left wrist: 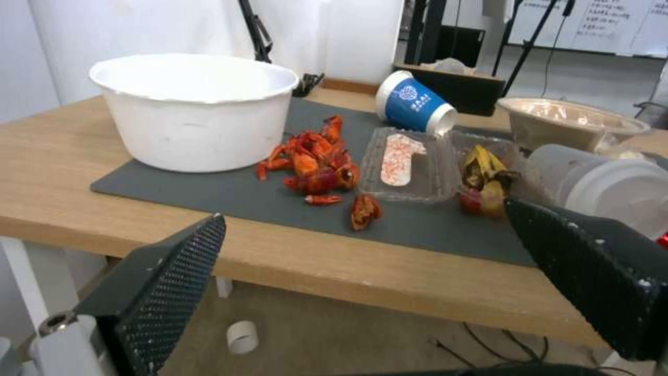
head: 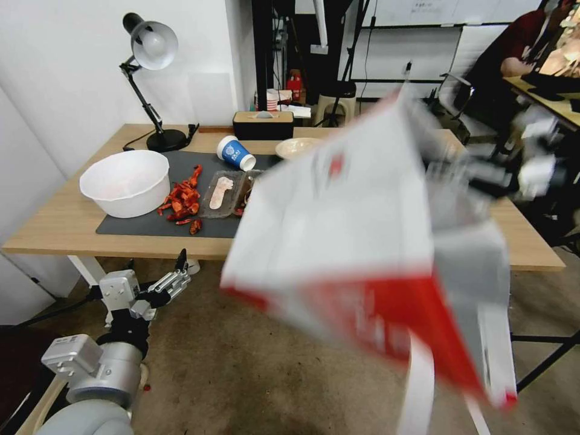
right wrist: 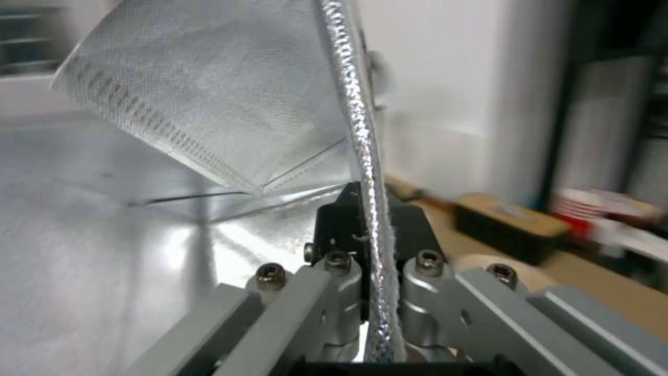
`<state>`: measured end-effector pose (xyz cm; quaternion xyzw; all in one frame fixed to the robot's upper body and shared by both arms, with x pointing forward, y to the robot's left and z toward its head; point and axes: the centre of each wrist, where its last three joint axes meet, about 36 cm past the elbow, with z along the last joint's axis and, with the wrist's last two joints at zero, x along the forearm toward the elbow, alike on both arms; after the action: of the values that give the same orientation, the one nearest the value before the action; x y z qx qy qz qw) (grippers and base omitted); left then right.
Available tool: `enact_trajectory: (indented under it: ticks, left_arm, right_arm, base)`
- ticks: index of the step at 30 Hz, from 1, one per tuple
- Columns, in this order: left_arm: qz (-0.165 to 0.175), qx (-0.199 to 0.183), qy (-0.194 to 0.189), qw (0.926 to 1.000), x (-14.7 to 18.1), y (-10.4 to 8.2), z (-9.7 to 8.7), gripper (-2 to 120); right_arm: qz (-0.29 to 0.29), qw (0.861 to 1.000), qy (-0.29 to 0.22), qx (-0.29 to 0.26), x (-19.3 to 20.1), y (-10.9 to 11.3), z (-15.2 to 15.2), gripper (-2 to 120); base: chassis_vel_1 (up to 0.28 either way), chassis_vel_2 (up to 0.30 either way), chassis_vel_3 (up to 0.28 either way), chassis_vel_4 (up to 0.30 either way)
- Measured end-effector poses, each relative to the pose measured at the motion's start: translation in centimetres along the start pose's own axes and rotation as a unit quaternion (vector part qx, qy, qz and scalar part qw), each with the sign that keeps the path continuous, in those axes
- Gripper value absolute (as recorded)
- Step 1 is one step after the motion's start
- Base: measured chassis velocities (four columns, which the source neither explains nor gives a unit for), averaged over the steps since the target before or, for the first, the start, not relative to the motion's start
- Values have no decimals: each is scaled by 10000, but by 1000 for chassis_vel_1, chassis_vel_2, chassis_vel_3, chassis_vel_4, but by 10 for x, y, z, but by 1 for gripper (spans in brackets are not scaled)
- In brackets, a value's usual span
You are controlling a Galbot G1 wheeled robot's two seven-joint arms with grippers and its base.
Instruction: Pick up the food delivery bag from the floor and place it on the table.
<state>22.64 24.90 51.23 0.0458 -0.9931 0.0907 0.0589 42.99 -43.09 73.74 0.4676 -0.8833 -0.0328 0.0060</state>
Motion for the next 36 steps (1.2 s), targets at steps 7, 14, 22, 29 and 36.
enact_trajectory:
  ticks: [7, 14, 22, 29, 36]
  left_arm:
    - [10, -19, -12, 10000, 0, 0, -1, 100]
    - [37, -44, -17, 10000, 0, 1, -1, 100]
    - [-11, -79, -37, 10000, 2, 1, 2, 100]
    - [-59, -82, -54, 9999, 3, 2, 2, 100]
    - [-78, -104, -38, 9999, 4, 2, 3, 100]
  right_arm:
    - [1587, 9850, -161, -652, -1, -1, -9, 0]
    - [2393, 9469, -505, -2086, -2, -19, -14, 0]
    - [2787, 8941, -838, -3405, -35, -29, -26, 0]
    - [3136, 8741, -655, -3651, -46, -30, -29, 0]
    - [3505, 8513, -223, -3899, -42, -44, -11, 0]
  base:
    - [0, 0, 0, 0]
    - [0, 0, 0, 0]
    - [0, 0, 0, 0]
    - [0, 0, 0, 0]
    - [0, 0, 0, 0]
